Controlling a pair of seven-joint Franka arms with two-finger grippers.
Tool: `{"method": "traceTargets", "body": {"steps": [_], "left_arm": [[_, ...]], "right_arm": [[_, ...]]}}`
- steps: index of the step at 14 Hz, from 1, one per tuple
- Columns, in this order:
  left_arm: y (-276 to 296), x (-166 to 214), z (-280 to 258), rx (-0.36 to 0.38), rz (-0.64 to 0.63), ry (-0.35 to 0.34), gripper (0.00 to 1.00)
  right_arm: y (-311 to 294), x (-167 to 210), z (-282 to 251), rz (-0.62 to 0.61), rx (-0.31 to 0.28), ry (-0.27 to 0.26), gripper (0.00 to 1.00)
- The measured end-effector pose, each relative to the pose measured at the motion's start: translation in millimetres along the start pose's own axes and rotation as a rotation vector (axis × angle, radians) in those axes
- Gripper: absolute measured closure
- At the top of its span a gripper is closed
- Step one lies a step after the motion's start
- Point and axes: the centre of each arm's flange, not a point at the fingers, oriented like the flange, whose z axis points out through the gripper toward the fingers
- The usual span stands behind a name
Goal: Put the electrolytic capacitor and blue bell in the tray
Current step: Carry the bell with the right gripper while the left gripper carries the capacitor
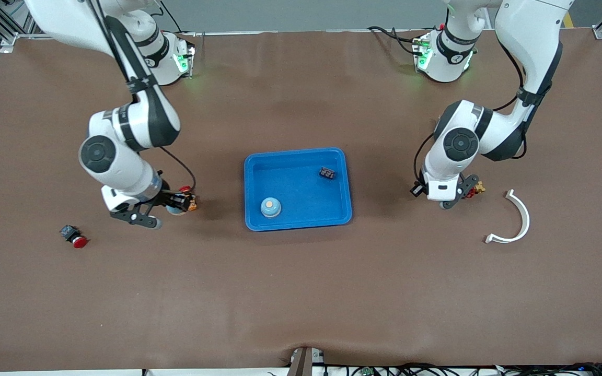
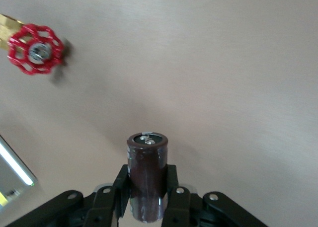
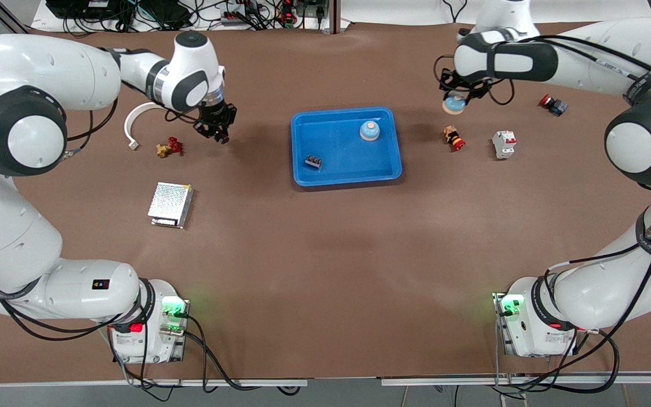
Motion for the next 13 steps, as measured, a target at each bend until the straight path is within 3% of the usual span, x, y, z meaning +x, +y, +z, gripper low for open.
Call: {"method": "traceTargets", "body": {"steps": [5,13], "left_arm": [[44.1,-15.1,-32.2,-0.078,-0.028,-0.033,0.67],[108.8,-72.7,-34.7,-0.123,-0.086,-0.065,0.67]], "right_arm": [[-71.2,-61.1,5.4,0.120,0.000,-0.001,0.37],[-135.1,-147.5,31.2,0.222,0.057,0.038,0.37]]}}
